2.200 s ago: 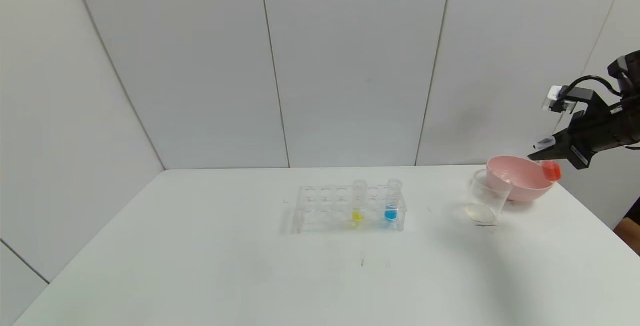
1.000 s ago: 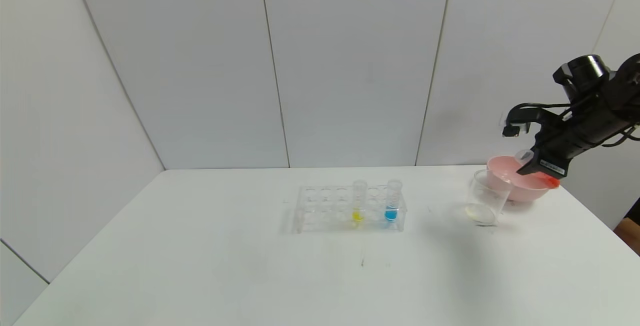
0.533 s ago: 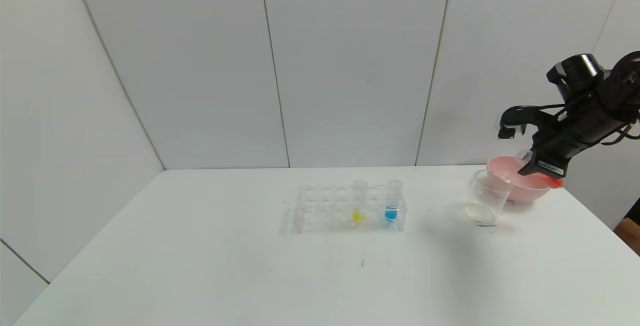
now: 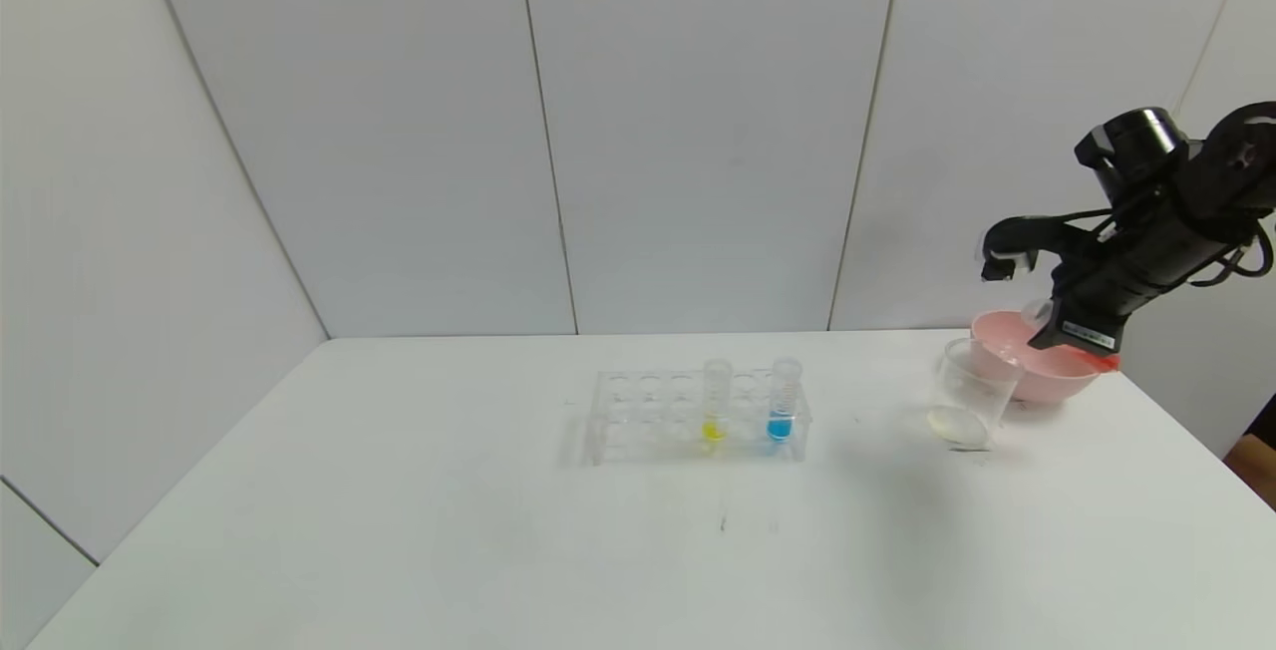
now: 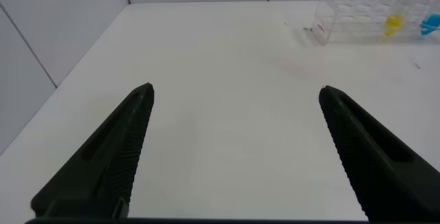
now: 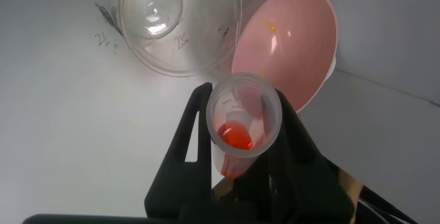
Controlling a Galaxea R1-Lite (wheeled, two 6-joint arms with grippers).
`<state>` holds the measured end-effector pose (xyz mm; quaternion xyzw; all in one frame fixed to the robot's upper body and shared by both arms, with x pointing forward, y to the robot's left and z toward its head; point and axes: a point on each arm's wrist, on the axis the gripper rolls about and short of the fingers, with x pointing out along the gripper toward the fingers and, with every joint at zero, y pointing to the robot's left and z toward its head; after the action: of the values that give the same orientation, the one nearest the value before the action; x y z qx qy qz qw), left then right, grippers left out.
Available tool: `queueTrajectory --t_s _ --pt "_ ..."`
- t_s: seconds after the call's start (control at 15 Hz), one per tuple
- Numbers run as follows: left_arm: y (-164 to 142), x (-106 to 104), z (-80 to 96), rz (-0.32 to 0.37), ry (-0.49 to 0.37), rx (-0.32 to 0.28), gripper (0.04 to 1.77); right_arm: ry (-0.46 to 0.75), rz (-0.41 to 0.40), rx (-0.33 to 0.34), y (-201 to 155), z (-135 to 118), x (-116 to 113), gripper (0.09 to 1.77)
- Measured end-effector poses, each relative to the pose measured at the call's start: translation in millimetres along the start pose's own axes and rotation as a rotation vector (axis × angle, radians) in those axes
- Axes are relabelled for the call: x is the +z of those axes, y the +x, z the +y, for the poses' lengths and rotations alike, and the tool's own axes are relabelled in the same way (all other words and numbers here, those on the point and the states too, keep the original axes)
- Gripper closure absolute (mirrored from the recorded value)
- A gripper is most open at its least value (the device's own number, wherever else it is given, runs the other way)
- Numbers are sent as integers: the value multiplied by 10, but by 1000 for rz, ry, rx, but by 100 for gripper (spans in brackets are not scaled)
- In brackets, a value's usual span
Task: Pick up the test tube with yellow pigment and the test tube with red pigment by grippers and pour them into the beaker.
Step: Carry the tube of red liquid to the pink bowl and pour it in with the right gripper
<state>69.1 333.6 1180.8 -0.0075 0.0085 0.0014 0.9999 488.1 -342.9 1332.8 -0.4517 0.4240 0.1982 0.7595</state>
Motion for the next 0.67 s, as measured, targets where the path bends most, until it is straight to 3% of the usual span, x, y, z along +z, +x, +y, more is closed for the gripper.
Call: queueTrajectory --t_s 0.67 --pt "0 0 0 0 0 0 9 -38 84 -32 44 63 88 133"
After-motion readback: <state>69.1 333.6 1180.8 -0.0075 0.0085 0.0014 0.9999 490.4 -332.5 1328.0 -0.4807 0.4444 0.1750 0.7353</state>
